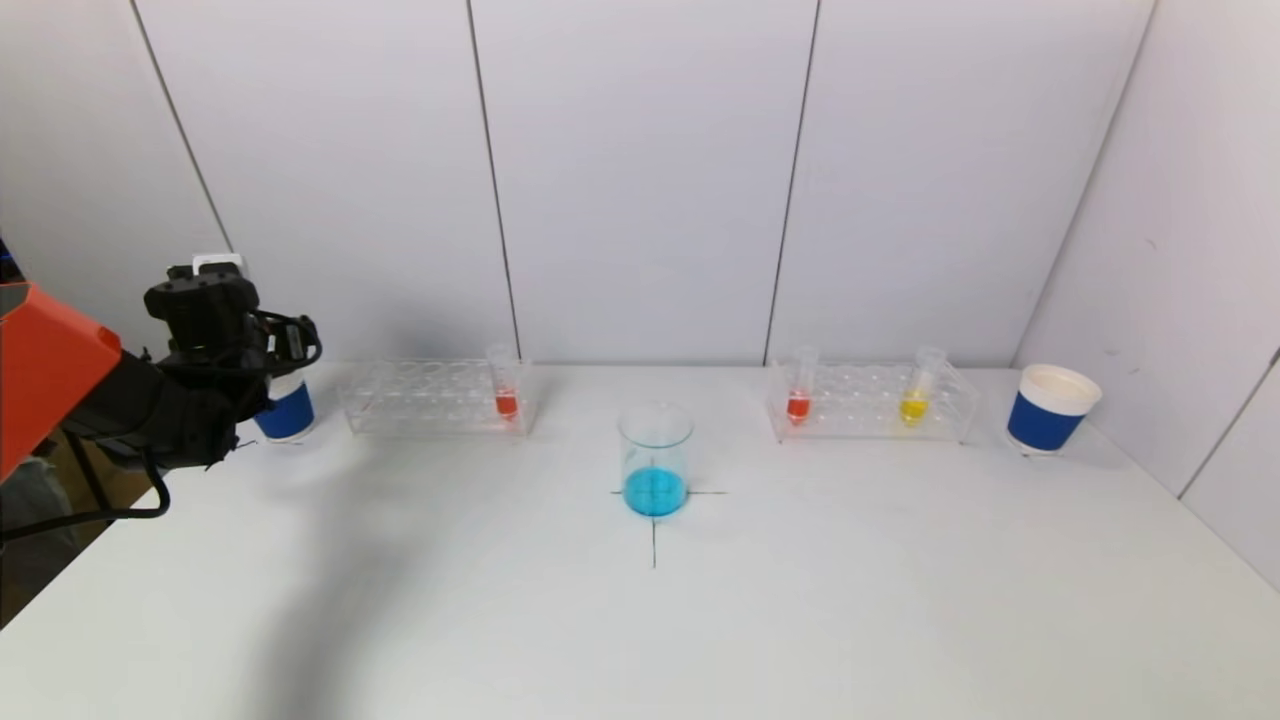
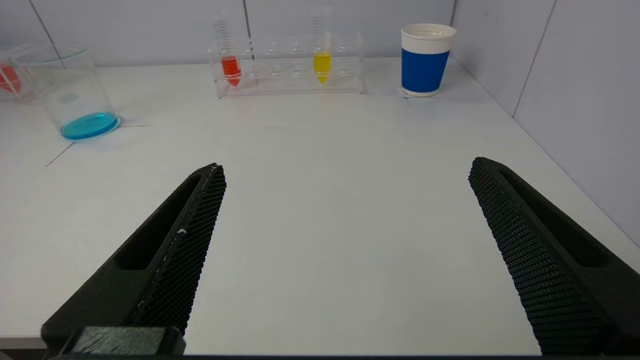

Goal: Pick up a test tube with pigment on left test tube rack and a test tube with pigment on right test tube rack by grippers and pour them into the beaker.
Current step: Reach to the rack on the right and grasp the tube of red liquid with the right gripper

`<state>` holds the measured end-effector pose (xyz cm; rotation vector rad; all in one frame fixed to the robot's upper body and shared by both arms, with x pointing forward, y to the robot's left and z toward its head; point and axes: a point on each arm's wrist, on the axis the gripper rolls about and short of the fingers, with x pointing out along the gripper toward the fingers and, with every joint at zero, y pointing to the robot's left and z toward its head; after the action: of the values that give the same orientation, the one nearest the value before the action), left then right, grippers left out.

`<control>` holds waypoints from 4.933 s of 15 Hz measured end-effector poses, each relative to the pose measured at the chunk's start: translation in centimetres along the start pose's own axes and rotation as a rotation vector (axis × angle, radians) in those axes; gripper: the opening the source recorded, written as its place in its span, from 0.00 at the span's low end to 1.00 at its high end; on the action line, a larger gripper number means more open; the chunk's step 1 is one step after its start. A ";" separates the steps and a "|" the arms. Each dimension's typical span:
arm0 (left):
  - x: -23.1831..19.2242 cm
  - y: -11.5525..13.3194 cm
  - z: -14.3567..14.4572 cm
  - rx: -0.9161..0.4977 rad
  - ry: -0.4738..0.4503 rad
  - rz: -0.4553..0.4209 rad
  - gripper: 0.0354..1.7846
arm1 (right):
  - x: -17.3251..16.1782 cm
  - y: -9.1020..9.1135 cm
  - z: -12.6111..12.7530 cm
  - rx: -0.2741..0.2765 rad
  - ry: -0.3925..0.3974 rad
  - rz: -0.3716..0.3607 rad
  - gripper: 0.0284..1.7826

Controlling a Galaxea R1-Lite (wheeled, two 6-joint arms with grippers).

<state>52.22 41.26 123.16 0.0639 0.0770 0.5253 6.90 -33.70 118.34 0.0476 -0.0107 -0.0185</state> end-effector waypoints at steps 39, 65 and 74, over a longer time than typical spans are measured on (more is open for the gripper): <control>-44.1 16.7 -5.3 0.113 -0.111 -0.389 0.99 | 0.0 0.0 0.0 0.000 0.000 0.000 0.99; -43.1 15.6 -8.6 -0.062 -0.010 -0.543 0.99 | 0.0 0.0 0.0 0.000 -0.001 0.000 0.99; -43.1 15.6 -8.6 -0.062 -0.010 -0.542 0.99 | -1.3 0.2 3.7 -0.012 -0.055 0.030 0.99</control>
<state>6.51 33.35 118.35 -0.0163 0.0652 -0.0144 5.52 -33.65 122.02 0.0350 -0.0658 0.0101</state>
